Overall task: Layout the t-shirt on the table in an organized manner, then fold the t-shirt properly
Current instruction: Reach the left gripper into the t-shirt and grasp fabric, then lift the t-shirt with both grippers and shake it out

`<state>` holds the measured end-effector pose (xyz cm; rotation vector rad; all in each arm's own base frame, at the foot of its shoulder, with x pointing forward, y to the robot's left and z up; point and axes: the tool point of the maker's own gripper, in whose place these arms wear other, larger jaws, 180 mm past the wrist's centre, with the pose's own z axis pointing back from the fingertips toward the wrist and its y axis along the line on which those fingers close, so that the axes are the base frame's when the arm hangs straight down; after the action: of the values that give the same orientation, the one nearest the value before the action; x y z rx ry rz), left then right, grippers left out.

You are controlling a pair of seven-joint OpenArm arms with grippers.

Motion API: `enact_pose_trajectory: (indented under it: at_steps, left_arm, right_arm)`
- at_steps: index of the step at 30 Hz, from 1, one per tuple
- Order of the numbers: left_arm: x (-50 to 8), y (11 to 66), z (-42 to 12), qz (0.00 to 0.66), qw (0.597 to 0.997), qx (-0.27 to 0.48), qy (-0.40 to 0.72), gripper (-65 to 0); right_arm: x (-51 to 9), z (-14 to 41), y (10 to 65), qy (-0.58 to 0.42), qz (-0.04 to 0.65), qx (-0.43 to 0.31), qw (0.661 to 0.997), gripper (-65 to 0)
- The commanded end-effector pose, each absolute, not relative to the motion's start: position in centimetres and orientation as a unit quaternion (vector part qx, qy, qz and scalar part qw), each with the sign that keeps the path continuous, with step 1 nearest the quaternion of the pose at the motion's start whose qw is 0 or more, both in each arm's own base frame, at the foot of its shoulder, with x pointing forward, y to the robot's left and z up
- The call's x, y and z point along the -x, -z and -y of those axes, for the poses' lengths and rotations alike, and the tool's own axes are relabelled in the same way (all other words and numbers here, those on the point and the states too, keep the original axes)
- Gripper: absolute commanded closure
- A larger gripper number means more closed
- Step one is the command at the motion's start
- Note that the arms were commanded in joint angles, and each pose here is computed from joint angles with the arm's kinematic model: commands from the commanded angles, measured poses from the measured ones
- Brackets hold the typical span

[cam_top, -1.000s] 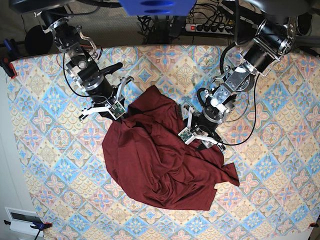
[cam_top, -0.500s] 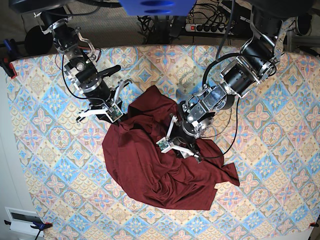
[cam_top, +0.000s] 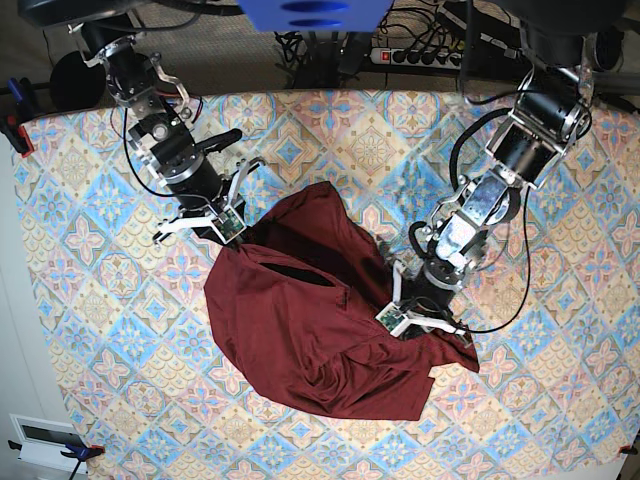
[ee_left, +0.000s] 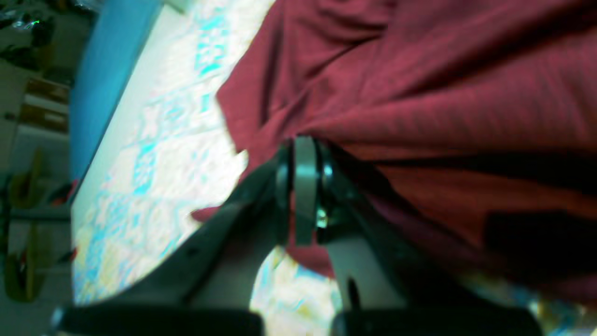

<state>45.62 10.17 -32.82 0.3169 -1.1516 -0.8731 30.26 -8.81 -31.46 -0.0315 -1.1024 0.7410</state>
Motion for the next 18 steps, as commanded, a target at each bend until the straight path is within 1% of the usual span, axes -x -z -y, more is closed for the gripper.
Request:
enact_pose_trajectory:
  at_steps: [1,4,7,10,13,16,18]
  left_arm:
    - [-46.4,30.3,-11.0,0.552,0.723,-0.155,0.385,0.0]
    - [-45.2,28.5,-13.6,0.565,0.716,-0.169,0.374,0.0]
    - [-44.0,26.4,-15.8,0.579,0.704,-0.185,0.367,0.0]
    - [-43.0,24.5,-18.7,0.59,0.706,-0.194,0.341,0.0]
    - [-41.9,22.3,-22.2,0.602,0.718,-0.19,0.294,0.0]
    - [-41.0,20.4,-26.1,0.61,0.73,-0.189,0.241,0.0]
    - [-40.4,18.6,-27.9,0.621,0.727,-0.195,0.22,0.0]
  right_arm:
    - [-30.1,8.8,30.8,-0.343,0.523,0.014,0.78,0.0]
    - [-28.1,8.6,32.5,-0.343,0.5,0.0,0.795,0.0]
    - [-26.0,5.7,33.3,-0.357,0.49,-0.039,0.795,0.0]
    - [-24.0,2.7,33.9,-0.382,0.478,-0.077,0.787,0.0]
    - [-21.8,-0.8,34.2,-0.404,0.47,-0.121,0.776,0.0]
    - [-20.4,-4.4,33.5,-0.419,0.473,-0.163,0.758,0.0]
    - [-19.3,-6.5,33.0,-0.438,0.474,-0.187,0.741,0.0]
